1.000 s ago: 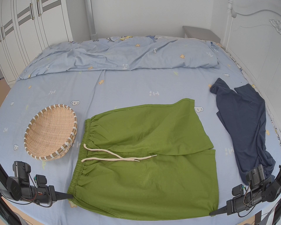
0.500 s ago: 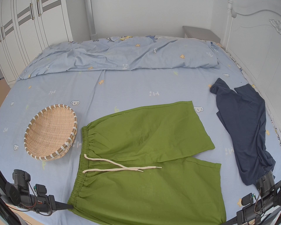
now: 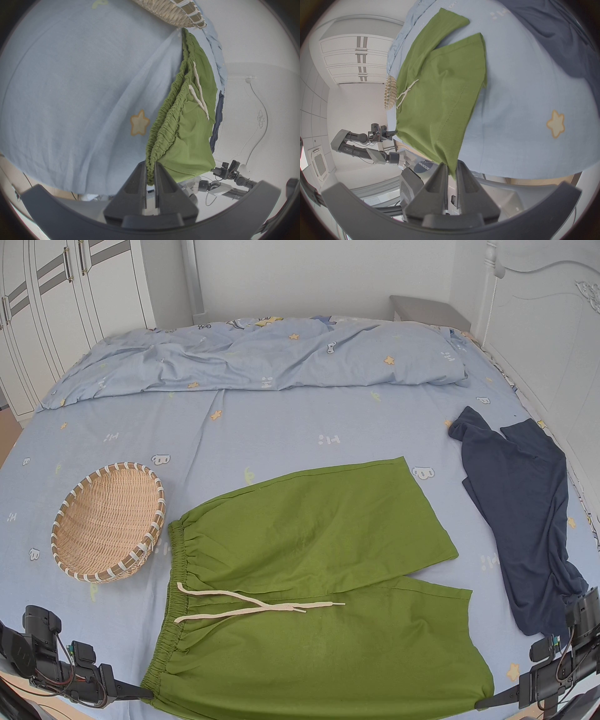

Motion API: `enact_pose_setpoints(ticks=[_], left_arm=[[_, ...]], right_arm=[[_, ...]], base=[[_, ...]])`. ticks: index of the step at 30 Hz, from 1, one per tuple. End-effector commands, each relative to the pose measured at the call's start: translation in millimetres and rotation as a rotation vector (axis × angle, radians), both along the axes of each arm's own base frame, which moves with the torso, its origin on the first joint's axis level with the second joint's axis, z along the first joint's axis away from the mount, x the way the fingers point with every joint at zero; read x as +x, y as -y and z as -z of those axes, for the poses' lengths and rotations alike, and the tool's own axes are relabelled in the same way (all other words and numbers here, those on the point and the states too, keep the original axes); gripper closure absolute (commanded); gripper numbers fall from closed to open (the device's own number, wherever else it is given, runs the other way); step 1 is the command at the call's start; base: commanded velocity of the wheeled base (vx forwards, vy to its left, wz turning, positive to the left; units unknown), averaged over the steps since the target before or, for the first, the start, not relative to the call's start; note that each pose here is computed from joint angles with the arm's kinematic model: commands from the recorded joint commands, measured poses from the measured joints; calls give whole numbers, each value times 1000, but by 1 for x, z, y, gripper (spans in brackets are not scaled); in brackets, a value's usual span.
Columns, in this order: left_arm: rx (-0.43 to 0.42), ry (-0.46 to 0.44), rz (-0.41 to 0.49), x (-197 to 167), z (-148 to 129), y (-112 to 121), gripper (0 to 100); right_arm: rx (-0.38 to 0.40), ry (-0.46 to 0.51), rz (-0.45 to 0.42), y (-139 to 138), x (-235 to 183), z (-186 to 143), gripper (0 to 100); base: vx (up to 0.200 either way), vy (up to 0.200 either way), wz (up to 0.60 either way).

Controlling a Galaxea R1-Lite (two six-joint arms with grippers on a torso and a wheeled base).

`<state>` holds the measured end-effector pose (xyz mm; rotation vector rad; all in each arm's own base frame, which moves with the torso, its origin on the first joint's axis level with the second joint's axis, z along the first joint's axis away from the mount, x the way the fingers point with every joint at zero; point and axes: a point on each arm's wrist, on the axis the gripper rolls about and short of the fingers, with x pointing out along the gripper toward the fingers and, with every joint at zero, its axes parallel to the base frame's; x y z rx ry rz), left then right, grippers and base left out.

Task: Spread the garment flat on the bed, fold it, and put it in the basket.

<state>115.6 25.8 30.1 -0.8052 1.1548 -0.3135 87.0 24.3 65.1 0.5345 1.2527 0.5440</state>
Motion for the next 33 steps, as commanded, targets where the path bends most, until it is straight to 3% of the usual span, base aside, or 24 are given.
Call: enact_pose_setpoints(ticks=[1, 9, 16, 33], left_arm=[[-3, 47, -27, 14, -44, 0, 100], [-33, 21, 3, 32, -102, -1, 100], [-50, 8, 1, 62, -111, -3, 100], [-90, 28, -13, 154, -137, -2, 100]], right_arm=[[10, 71, 10, -2, 29, -34, 100], [18, 164, 24, -4, 70, -102, 100], [23, 205, 28, -8, 117, -142, 100], [33, 309, 30, -17, 225, -177, 100]], base=[[0, 0, 0], [0, 0, 0], [0, 0, 0], [0, 0, 0]])
